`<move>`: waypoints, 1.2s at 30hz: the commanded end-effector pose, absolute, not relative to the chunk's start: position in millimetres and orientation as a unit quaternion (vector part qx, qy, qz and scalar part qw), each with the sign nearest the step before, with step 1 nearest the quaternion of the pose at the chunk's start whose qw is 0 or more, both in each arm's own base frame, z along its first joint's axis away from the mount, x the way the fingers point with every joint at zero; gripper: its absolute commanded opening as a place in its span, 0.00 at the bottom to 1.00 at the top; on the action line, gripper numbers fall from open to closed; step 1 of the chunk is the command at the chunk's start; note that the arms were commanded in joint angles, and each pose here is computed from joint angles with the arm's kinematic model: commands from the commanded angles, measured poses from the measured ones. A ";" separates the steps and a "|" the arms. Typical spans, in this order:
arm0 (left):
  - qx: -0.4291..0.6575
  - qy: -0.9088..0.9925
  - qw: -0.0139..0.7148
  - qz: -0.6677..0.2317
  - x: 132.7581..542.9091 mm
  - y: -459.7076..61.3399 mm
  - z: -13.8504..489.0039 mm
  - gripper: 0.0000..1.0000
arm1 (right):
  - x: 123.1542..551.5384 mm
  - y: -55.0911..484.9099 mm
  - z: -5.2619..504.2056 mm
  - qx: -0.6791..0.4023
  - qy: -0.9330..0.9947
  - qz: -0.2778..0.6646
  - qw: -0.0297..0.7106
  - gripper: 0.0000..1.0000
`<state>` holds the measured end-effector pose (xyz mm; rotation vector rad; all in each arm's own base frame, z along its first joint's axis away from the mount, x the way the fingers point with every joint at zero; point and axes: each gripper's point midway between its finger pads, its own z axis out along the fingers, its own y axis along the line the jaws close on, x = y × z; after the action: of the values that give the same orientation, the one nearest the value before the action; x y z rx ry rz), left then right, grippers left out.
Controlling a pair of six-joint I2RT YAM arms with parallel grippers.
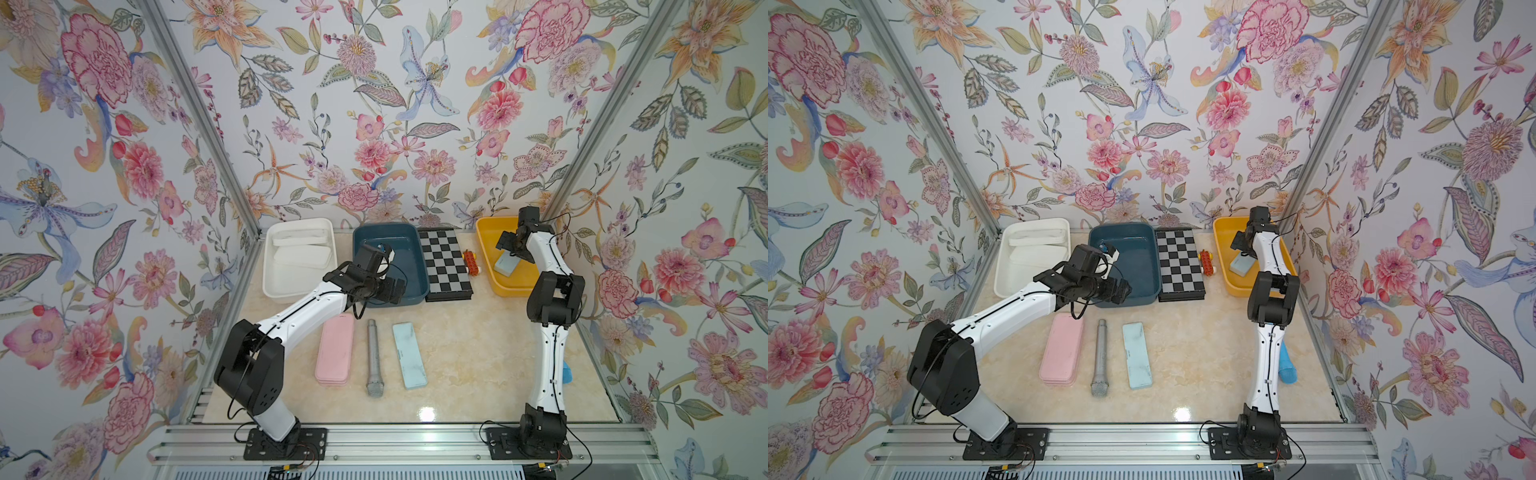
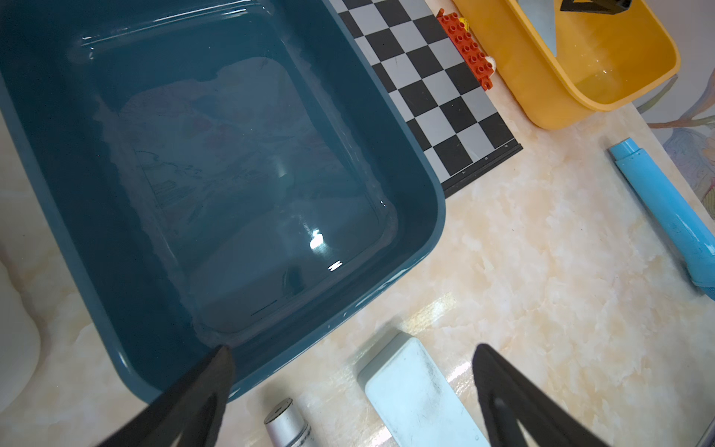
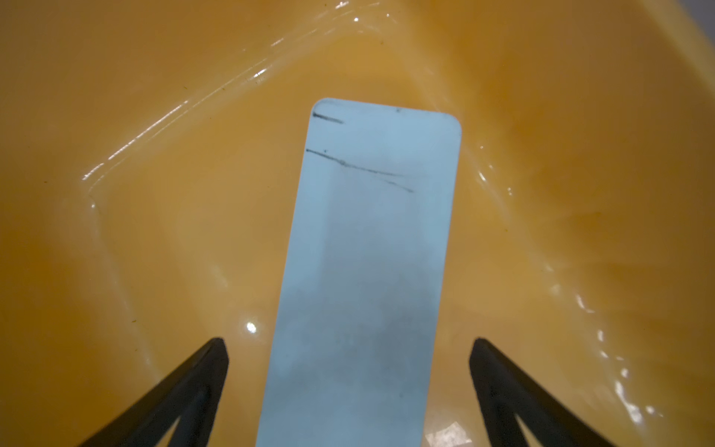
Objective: Place the pencil cases by color into the storage box
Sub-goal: Place the pencil case at the storage box, then pick up the pencil case from the center of the board.
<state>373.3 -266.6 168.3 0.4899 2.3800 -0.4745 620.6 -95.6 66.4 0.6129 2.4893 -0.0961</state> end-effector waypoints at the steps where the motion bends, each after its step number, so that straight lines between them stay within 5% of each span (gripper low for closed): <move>1: 0.172 0.912 0.347 -0.137 373.1 -242.4 175.0 0.98 | 625.1 -86.9 147.7 0.211 0.910 -0.047 0.353 1.00; 15: 0.117 0.960 0.246 -0.066 333.7 -139.8 174.7 0.98 | 559.2 10.2 243.6 0.108 0.905 -0.033 0.410 1.00; 24: 0.078 0.982 0.151 -0.077 266.5 -129.2 135.1 0.98 | 515.4 87.3 236.4 0.042 0.918 0.019 0.393 1.00; 36: 0.072 0.989 0.124 -0.039 248.9 -114.1 111.8 0.98 | 437.0 164.6 228.6 -0.044 0.917 0.078 0.390 1.00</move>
<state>256.0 -119.9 114.1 0.2034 2.8737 -0.1623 441.6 162.2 213.2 -0.1245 2.3770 0.1481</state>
